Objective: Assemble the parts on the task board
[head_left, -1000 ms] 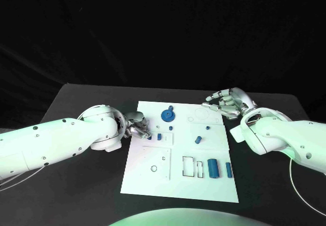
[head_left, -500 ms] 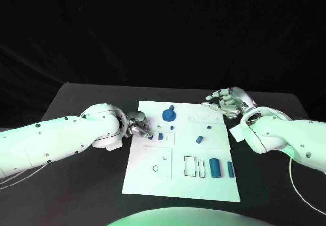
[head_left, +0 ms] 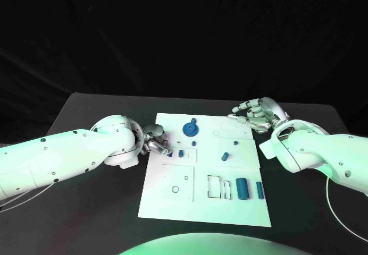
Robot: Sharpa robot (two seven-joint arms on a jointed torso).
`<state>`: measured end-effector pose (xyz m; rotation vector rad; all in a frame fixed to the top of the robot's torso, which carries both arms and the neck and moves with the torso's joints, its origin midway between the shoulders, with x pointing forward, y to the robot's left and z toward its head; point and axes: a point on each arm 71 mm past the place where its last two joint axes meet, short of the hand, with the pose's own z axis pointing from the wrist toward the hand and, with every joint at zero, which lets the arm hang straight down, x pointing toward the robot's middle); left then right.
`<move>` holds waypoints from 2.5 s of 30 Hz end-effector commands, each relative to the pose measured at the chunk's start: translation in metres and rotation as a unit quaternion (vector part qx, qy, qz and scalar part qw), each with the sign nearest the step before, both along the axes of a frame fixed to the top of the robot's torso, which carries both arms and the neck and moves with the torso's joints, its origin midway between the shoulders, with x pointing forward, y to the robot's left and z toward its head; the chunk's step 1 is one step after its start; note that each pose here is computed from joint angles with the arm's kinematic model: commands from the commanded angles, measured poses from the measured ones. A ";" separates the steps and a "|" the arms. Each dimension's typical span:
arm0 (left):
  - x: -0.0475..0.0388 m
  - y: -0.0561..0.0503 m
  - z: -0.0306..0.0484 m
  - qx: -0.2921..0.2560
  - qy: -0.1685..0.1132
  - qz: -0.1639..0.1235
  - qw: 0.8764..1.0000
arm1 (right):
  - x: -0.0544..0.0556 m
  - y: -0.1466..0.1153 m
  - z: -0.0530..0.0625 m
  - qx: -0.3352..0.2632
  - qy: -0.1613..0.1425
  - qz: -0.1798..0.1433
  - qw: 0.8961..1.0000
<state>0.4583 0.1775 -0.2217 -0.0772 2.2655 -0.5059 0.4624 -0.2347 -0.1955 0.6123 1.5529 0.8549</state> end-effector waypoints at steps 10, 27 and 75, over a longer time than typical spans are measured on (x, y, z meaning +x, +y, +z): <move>-0.0027 0.000 -0.0070 0.000 0.019 0.003 1.000 | 0.000 0.001 0.000 -0.001 -0.001 0.008 1.000; -0.0010 0.001 -0.0068 -0.004 0.015 0.011 1.000 | 0.000 0.001 0.000 0.000 -0.001 0.007 1.000; 0.0021 0.004 -0.0074 -0.005 0.014 0.022 1.000 | 0.000 0.001 0.000 0.000 -0.001 0.006 1.000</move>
